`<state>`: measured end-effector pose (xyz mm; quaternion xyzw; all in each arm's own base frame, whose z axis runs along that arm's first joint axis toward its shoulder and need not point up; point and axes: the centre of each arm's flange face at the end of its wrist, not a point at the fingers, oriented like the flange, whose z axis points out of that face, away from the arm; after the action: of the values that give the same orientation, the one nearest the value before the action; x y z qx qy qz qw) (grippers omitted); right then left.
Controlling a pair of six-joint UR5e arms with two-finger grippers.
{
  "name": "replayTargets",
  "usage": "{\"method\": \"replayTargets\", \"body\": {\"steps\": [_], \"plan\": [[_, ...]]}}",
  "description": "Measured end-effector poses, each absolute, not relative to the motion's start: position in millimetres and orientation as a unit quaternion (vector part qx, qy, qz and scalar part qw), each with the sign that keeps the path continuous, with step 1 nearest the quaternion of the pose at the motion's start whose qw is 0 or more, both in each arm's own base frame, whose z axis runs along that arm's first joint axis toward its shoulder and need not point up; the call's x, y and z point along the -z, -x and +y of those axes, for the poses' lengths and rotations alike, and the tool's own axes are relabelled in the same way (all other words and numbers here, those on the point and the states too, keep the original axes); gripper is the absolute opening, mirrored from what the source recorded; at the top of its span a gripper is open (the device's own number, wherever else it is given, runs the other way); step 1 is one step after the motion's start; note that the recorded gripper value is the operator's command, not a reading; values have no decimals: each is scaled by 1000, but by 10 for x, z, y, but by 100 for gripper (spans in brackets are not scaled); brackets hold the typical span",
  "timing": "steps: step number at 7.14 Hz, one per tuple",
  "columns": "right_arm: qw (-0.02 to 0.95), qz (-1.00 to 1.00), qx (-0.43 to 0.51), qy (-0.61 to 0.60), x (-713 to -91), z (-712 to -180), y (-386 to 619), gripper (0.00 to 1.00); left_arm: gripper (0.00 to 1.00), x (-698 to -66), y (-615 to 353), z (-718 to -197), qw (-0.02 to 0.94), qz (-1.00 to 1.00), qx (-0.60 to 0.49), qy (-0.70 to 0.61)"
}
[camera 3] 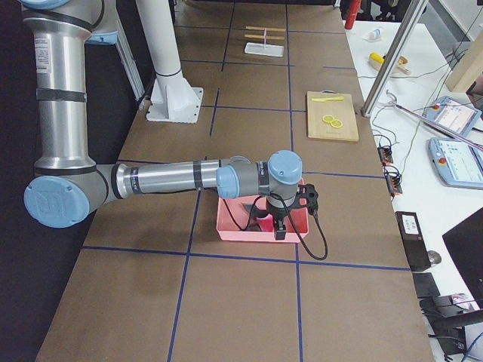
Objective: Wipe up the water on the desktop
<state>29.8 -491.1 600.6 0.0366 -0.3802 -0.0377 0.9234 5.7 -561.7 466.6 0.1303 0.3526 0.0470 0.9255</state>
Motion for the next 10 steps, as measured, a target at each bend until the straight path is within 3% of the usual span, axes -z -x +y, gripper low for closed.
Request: {"method": "replayTargets", "body": {"steps": [4, 10], "plan": [[926, -374, 36, -30, -6425, -4801, -847, 100, 100, -5669, 748, -5473, 927, 369, -58, -24], [927, -372, 32, -31, -6446, -4796, -917, 100, 100, -6324, 753, -4780, 920, 390, -50, 1]]}}
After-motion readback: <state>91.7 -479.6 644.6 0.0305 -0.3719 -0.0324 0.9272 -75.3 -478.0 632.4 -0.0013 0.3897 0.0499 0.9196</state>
